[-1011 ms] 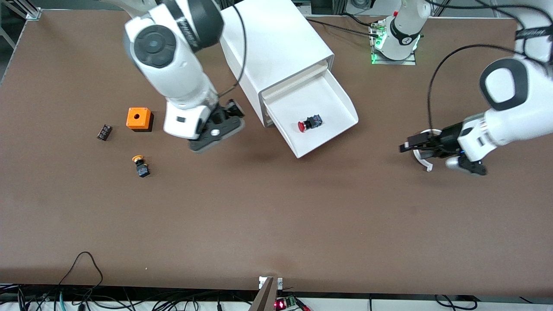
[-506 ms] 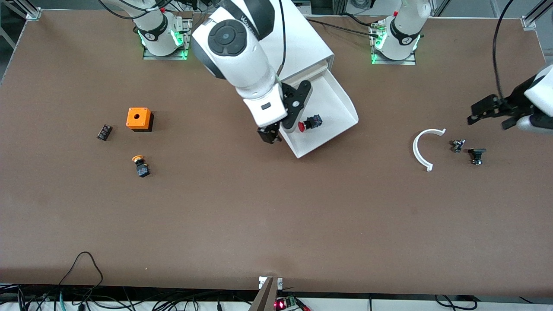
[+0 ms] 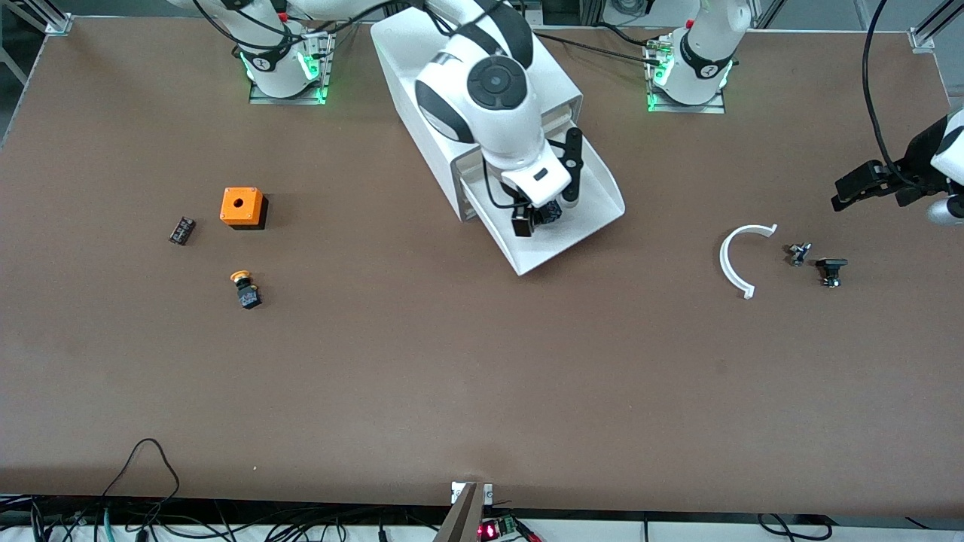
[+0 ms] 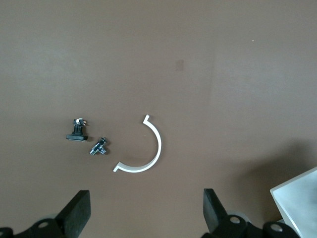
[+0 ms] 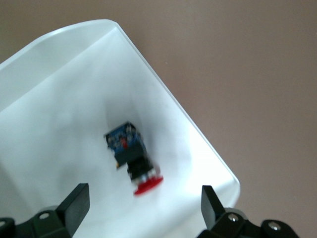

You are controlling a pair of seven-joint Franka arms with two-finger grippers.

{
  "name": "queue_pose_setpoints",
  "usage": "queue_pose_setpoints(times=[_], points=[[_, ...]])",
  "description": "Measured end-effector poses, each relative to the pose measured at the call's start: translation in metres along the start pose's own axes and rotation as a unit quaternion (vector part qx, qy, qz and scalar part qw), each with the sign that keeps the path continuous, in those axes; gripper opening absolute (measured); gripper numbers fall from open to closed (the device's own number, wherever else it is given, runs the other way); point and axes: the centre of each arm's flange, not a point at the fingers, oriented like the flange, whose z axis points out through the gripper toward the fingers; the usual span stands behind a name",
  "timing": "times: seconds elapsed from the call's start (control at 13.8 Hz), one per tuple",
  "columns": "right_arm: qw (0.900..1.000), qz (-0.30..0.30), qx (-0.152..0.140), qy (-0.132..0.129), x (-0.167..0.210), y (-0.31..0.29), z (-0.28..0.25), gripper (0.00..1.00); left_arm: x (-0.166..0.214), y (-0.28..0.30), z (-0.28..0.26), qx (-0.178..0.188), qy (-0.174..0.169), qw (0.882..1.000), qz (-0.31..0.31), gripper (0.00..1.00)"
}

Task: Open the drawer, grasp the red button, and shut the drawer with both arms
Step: 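Lower the right gripper into the drawer over the red button, then close the right gripper on the red push button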

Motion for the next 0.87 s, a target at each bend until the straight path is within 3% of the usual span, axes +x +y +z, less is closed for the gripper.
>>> queue_pose_setpoints(times=[0.29,0.65,0.87], points=[[1.0,-0.013,0.0,0.001,0.007,-0.004,0.013,1.0,0.0,0.0,0.001,0.002,-0.001,1.0,-0.002,1.0],[0.998,-0.055,-0.015,-0.029,0.016,-0.022,0.029,1.0,0.0,0.0,0.001,0.002,-0.001,1.0,-0.003,1.0],[0.996,-0.081,-0.007,-0.044,0.015,-0.027,0.038,1.0,0.0,0.0,0.001,0.002,-0.001,1.0,-0.004,1.0]])
